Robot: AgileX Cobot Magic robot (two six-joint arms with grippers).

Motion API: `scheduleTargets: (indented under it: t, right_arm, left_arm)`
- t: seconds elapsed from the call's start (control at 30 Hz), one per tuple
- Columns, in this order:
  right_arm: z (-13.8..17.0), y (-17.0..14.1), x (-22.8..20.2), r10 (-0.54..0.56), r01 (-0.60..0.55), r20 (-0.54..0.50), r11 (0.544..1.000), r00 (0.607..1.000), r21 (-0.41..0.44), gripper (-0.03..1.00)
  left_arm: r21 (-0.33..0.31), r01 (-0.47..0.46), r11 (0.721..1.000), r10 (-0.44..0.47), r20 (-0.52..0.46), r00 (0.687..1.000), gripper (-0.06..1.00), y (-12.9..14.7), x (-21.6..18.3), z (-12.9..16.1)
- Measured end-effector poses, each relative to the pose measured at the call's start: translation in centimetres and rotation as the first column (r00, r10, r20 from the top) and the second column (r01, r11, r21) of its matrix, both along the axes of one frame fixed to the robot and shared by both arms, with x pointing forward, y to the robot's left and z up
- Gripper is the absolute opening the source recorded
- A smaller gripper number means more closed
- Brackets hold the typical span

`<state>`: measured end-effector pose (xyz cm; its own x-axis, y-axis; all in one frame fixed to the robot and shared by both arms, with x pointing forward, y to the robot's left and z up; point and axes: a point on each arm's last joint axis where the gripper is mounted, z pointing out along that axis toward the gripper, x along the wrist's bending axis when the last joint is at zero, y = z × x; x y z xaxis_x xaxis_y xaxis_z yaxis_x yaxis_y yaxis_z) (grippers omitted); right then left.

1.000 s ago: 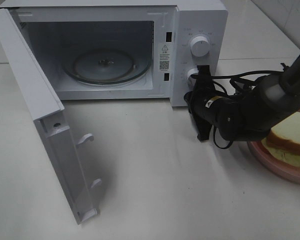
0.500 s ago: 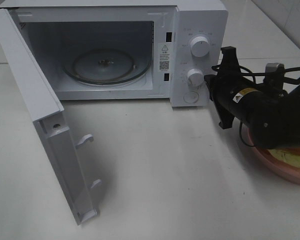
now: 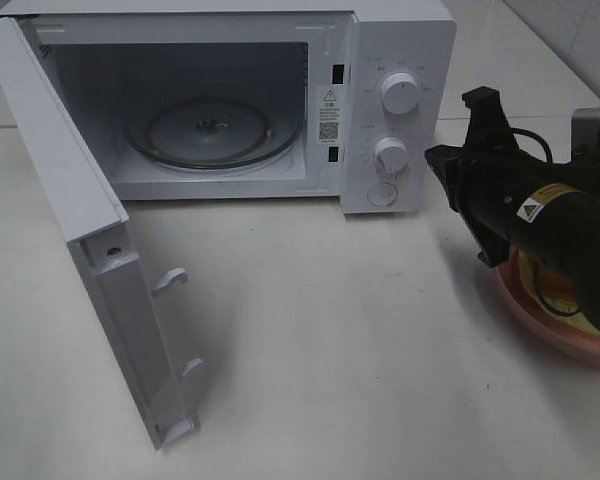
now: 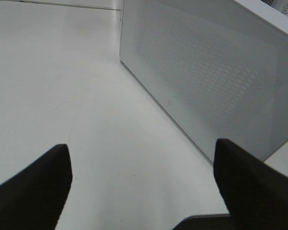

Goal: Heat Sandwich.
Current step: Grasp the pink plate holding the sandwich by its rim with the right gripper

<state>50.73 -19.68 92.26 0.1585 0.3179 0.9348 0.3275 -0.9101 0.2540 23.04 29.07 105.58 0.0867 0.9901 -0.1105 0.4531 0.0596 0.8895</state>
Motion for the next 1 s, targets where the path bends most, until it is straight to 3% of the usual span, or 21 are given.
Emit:
scheduleTargets:
  t: [0.3, 0.37, 0.43, 0.57, 0.6, 0.63, 0.73, 0.77, 0.8, 0.9, 0.93, 1.0]
  right_arm:
    - [3.0, 0.5, -1.7, 0.187, -0.175, 0.036, 0.960, 0.982, -0.217, 0.02]
    - [3.8, 0.5, -2.4, 0.249, -0.230, 0.024, 0.924, 0.968, -0.305, 0.02]
    - [4.1, 0.5, -2.6, 0.268, -0.246, 0.025, 0.912, 0.963, -0.328, 0.02]
    - [4.7, 0.8, -3.8, 0.398, -0.359, -0.016, 0.809, 0.917, -0.465, 0.04]
    - [4.7, 0.8, -3.8, 0.398, -0.359, -0.016, 0.809, 0.917, -0.465, 0.04]
    - [4.6, 0.9, -4.2, 0.447, -0.406, -0.049, 0.753, 0.893, -0.518, 0.06]
    - [4.7, 1.0, -4.8, 0.506, -0.456, -0.083, 0.678, 0.859, -0.577, 0.13]
    - [4.7, 1.0, -4.8, 0.506, -0.456, -0.083, 0.678, 0.859, -0.577, 0.13]
    - [4.9, 1.0, -5.1, 0.527, -0.476, -0.104, 0.643, 0.843, -0.600, 0.20]
    - [5.2, 0.9, -5.2, 0.534, -0.490, -0.128, 0.620, 0.836, -0.613, 0.29]
    - [5.5, 0.8, -5.0, 0.527, -0.501, -0.164, 0.597, 0.834, -0.627, 0.40]
    - [5.8, 0.7, -4.8, 0.516, -0.505, -0.194, 0.576, 0.835, -0.643, 0.50]
  left_arm:
    - [0.000, 0.000, 1.000, 0.000, 0.000, 1.000, 0.76, 0.0, 0.0, 0.0]
    - [0.000, 0.000, 1.000, 0.000, 0.000, 1.000, 0.76, 0.0, 0.0, 0.0]
    - [0.000, 0.000, 1.000, 0.000, 0.000, 1.000, 0.76, 0.0, 0.0, 0.0]
    - [0.000, 0.000, 1.000, 0.000, 0.000, 1.000, 0.76, 0.0, 0.0, 0.0]
    - [0.000, 0.000, 1.000, 0.000, 0.000, 1.000, 0.76, 0.0, 0.0, 0.0]
    - [0.000, 0.000, 1.000, 0.000, 0.000, 1.000, 0.76, 0.0, 0.0, 0.0]
    - [0.000, 0.000, 1.000, 0.000, 0.000, 1.000, 0.76, 0.0, 0.0, 0.0]
    - [0.000, 0.000, 1.000, 0.000, 0.000, 1.000, 0.76, 0.0, 0.0, 0.0]
    - [0.000, 0.000, 1.000, 0.000, 0.000, 1.000, 0.76, 0.0, 0.0, 0.0]
    - [0.000, 0.000, 1.000, 0.000, 0.000, 1.000, 0.76, 0.0, 0.0, 0.0]
    - [0.000, 0.000, 1.000, 0.000, 0.000, 1.000, 0.76, 0.0, 0.0, 0.0]
    - [0.000, 0.000, 1.000, 0.000, 0.000, 1.000, 0.76, 0.0, 0.0, 0.0]
